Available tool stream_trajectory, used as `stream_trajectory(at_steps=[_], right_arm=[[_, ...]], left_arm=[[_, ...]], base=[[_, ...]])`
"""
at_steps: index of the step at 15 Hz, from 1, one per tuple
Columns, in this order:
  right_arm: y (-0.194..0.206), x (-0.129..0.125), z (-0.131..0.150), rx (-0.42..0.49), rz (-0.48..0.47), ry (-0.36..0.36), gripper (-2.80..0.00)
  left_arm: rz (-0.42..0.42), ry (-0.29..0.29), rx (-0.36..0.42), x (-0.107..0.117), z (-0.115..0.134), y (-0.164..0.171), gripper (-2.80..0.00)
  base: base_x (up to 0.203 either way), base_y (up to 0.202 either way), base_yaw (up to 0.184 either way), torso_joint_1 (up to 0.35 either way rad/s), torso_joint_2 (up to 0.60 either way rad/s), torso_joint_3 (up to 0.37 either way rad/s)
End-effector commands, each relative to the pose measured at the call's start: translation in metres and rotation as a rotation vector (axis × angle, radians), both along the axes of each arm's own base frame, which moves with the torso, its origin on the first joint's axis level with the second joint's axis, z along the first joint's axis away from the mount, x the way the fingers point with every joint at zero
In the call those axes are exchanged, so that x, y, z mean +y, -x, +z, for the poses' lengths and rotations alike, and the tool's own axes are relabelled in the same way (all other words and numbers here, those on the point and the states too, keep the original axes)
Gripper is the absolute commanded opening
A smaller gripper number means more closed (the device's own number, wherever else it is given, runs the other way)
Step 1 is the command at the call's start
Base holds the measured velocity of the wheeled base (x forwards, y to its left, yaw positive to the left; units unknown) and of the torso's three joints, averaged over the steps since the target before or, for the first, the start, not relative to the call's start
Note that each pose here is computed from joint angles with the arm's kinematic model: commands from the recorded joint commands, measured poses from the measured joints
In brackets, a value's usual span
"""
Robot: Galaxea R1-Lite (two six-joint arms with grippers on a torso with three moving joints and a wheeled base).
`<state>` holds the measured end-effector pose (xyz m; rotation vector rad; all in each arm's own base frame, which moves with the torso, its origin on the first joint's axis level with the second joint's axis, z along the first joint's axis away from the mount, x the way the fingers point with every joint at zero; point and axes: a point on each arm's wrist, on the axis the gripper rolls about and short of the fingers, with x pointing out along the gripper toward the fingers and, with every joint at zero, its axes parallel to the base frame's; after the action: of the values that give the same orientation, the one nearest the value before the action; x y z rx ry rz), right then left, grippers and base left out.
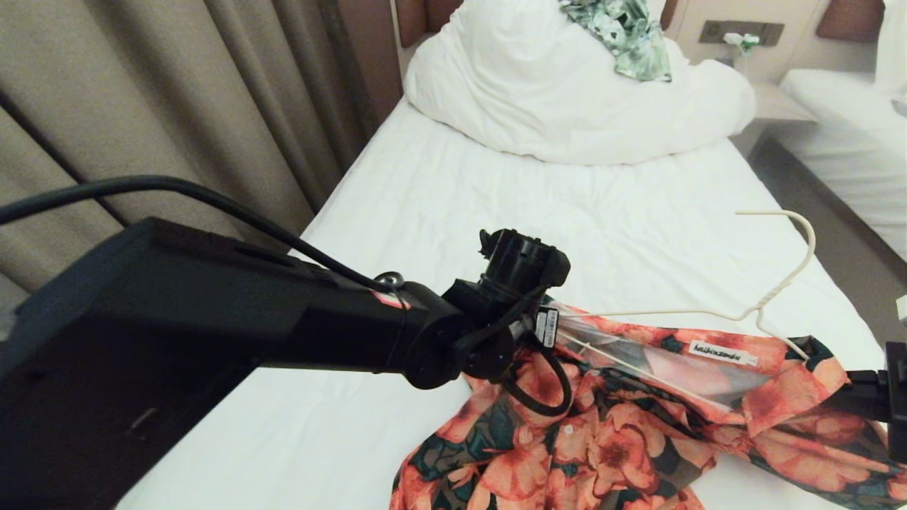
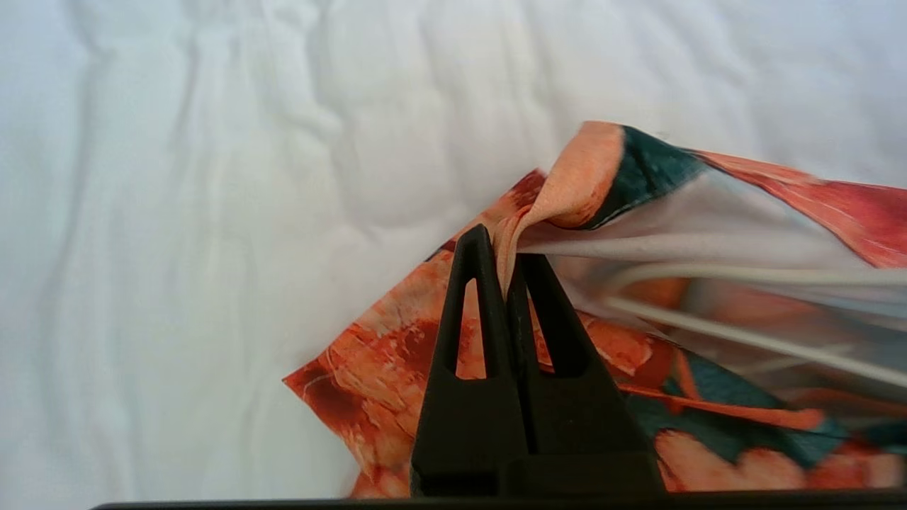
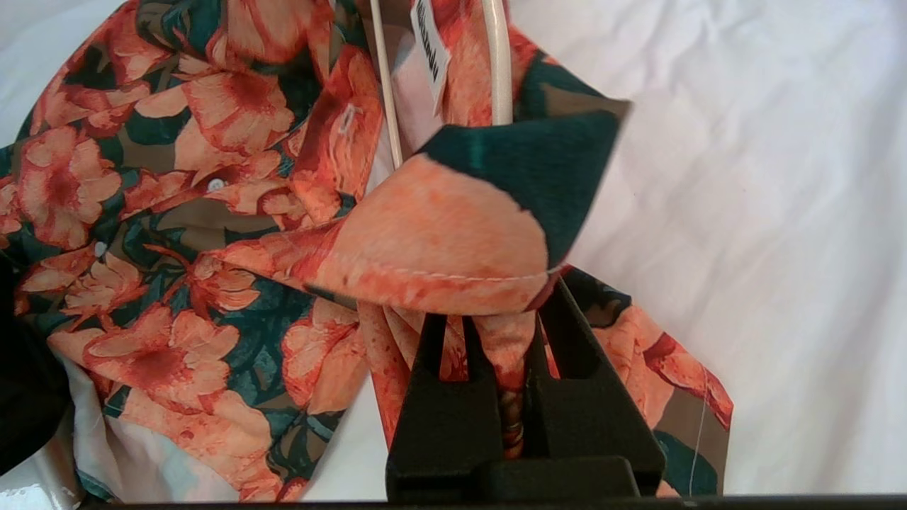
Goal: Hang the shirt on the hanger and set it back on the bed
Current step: Hook the other side of the shirt onto the hanger
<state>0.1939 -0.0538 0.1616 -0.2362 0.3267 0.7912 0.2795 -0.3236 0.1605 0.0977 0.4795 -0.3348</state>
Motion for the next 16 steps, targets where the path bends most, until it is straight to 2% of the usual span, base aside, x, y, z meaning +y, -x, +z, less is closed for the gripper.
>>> stream_trajectory(at_steps=[1,4,6,10,14,16], right_arm=[[0.003,0.003,0.005,-0.026,0.013,0.007,-2.8],[0.007,0.005,0.01,-0.045,0.014,0.015,-2.8],[0.007,0.005,0.011,-0.046,0.016,0.014,-2.8],[0.004,0.019,0.019,-0.071,0.082,0.014,-2.8],[-0.008,0.041,0.044,-0.059,0.153,-0.058,-2.8],[-0.013,0.05,0.054,-0.037,0.177,-0.101,-2.8]], left_arm=[[-0.019,0.041,-0.035,0.002,0.024,0.015,-2.8],[-0.022,0.023,-0.046,0.007,0.026,0.015,-2.8],[-0.024,0.04,-0.056,0.01,0.034,0.02,-2.8],[-0.09,0.082,-0.1,0.005,0.06,0.046,-2.8],[-0.188,0.131,-0.149,0.005,0.092,0.084,-2.8],[-0.223,0.116,-0.173,0.006,0.099,0.089,-2.8]], base=[[0.0,0.0,0.0,0.0,0.0,0.0],[0.0,0.0,0.0,0.0,0.0,0.0],[0.0,0.0,0.0,0.0,0.0,0.0],[0.0,0.0,0.0,0.0,0.0,0.0],[0.0,0.0,0.0,0.0,0.0,0.0],[0.0,0.0,0.0,0.0,0.0,0.0]])
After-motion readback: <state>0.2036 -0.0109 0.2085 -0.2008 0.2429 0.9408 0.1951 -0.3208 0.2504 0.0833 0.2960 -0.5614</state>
